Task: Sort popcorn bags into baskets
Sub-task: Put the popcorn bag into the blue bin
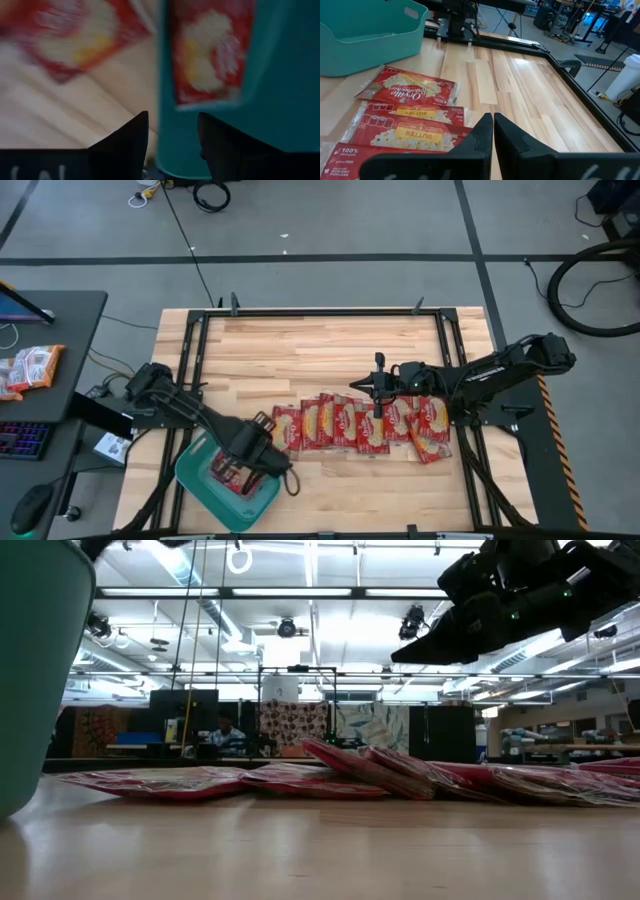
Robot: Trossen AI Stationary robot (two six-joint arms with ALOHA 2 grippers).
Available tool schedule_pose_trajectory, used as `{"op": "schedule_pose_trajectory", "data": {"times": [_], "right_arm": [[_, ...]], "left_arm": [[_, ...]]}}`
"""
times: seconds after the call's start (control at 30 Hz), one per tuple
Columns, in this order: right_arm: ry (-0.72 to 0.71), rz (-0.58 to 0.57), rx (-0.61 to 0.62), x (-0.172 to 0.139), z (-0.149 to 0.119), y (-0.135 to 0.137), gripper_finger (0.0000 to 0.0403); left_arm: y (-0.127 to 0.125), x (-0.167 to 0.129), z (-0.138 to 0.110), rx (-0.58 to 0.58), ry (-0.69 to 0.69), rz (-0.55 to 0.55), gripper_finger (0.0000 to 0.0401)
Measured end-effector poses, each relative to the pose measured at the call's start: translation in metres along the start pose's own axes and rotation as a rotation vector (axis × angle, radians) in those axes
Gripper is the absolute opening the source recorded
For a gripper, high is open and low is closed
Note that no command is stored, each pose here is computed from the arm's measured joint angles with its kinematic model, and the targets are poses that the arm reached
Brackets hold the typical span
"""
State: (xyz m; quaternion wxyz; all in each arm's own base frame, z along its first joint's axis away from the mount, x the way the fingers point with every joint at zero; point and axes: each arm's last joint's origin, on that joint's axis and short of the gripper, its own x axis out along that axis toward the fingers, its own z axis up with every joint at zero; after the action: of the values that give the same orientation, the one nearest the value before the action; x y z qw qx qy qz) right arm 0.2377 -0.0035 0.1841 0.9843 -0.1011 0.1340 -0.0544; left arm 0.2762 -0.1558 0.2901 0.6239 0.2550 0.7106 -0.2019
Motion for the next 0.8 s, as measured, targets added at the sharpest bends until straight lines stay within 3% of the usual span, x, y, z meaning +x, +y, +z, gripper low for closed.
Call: {"op": "schedule_pose_trajectory", "data": {"times": [0.2,0.37,0.57,0.7,0.8], "right_arm": [[0.0,-0.001,0.0,0.0,0.0,0.0,0.002],[0.027,-0.013,-0.031,0.0,-0.003,-0.004,0.002],[0.1,-0.044,-0.061,0.0,-0.01,-0.008,0.002],[0.141,-0.104,-0.092,0.0,-0.013,-0.011,0.002],[0.161,-0.123,-0.114,0.0,-0.015,-0.012,0.002]], "left_arm": [[0.035,-0.016,0.011,-0.154,-0.195,0.149,0.0175],[0.074,-0.01,0.013,-0.164,-0.305,0.177,0.0168],[0.123,0.012,-0.001,-0.241,-0.398,0.034,0.0144],[0.151,0.038,-0.01,-0.438,-0.484,-0.091,0.0133],[0.169,0.057,-0.016,-0.69,-0.532,-0.157,0.0131]]}}
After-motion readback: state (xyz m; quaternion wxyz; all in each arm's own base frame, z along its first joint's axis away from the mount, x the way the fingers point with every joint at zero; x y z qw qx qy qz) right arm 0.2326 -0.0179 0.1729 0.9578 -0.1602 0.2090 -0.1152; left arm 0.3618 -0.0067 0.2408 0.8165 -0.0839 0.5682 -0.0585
